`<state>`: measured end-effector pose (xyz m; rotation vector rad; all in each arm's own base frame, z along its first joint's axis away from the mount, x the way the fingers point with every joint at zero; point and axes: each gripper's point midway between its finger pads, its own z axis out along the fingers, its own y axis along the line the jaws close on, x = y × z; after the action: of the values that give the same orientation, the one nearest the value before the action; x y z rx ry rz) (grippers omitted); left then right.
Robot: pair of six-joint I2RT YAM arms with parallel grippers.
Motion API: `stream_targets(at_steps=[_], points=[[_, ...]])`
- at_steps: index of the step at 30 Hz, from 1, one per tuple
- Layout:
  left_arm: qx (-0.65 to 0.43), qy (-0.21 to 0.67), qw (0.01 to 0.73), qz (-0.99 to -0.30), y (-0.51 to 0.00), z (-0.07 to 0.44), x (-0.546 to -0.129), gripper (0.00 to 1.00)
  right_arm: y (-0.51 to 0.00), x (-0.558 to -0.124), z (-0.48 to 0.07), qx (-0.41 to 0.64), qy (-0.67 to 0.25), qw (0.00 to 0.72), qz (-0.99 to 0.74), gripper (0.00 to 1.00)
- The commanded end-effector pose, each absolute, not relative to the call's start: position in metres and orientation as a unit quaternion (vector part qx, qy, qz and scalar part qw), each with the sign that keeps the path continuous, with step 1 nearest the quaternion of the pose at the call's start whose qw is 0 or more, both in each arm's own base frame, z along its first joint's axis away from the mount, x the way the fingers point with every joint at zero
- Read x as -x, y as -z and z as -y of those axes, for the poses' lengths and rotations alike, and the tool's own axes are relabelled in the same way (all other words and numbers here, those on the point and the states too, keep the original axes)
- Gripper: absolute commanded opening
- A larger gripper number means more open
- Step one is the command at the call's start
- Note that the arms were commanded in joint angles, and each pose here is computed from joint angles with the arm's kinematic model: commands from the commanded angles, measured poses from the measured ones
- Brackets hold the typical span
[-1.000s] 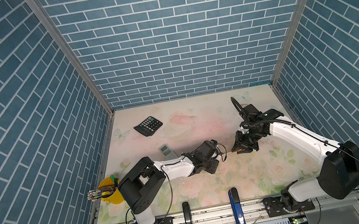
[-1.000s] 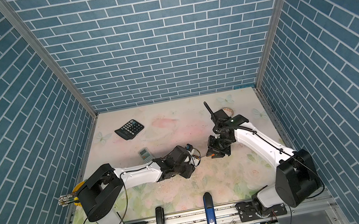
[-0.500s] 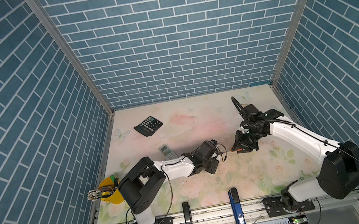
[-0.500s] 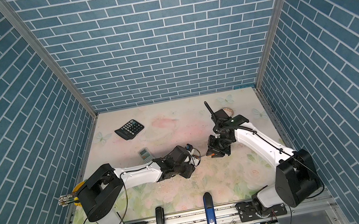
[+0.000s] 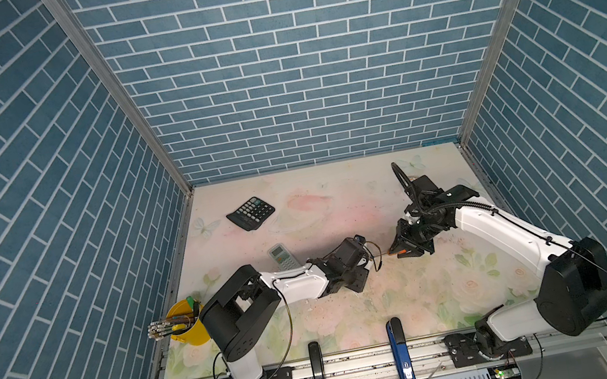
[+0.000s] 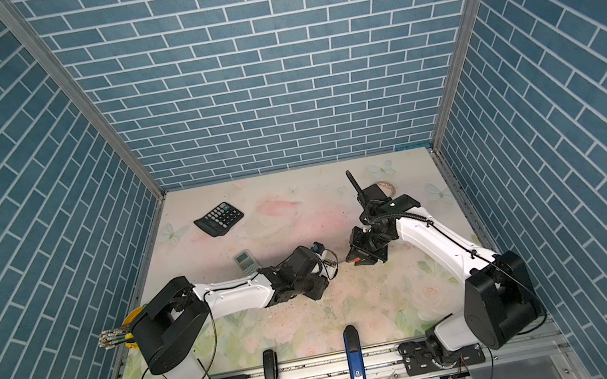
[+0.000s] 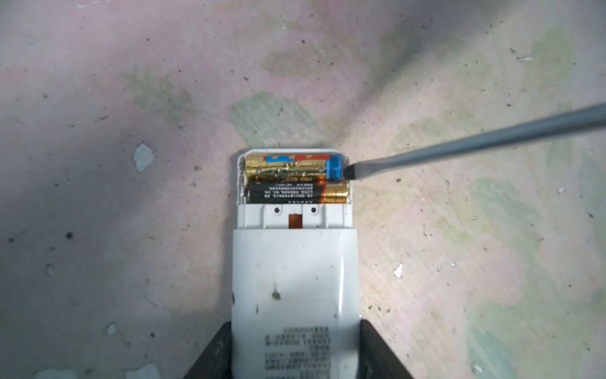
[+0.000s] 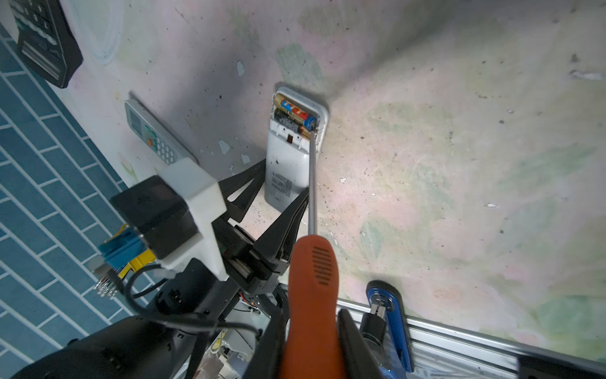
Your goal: Unload the batteries from the remote control
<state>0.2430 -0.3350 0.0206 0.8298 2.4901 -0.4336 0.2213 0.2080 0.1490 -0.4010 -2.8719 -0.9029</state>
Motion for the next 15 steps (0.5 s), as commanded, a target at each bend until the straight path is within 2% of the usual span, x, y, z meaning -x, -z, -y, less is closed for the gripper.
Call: stream_targets(at_steps=[1, 7, 15], points=[[-0.333, 0.132, 0.112, -0.927, 0.033, 0.306, -0.192, 0.38, -0.172, -0.237, -0.240, 0.079, 0.390, 0.024, 0.917, 0.00], [-0.332, 0.131, 0.111, -0.927, 0.034, 0.306, -0.193, 0.37, -0.171, -0.236, -0.240, 0.079, 0.387, 0.025, 0.918, 0.00], [-0.332, 0.124, 0.111, -0.928, 0.034, 0.302, -0.192, 0.37, -0.163, -0.228, -0.216, 0.099, 0.336, 0.022, 0.936, 0.00]])
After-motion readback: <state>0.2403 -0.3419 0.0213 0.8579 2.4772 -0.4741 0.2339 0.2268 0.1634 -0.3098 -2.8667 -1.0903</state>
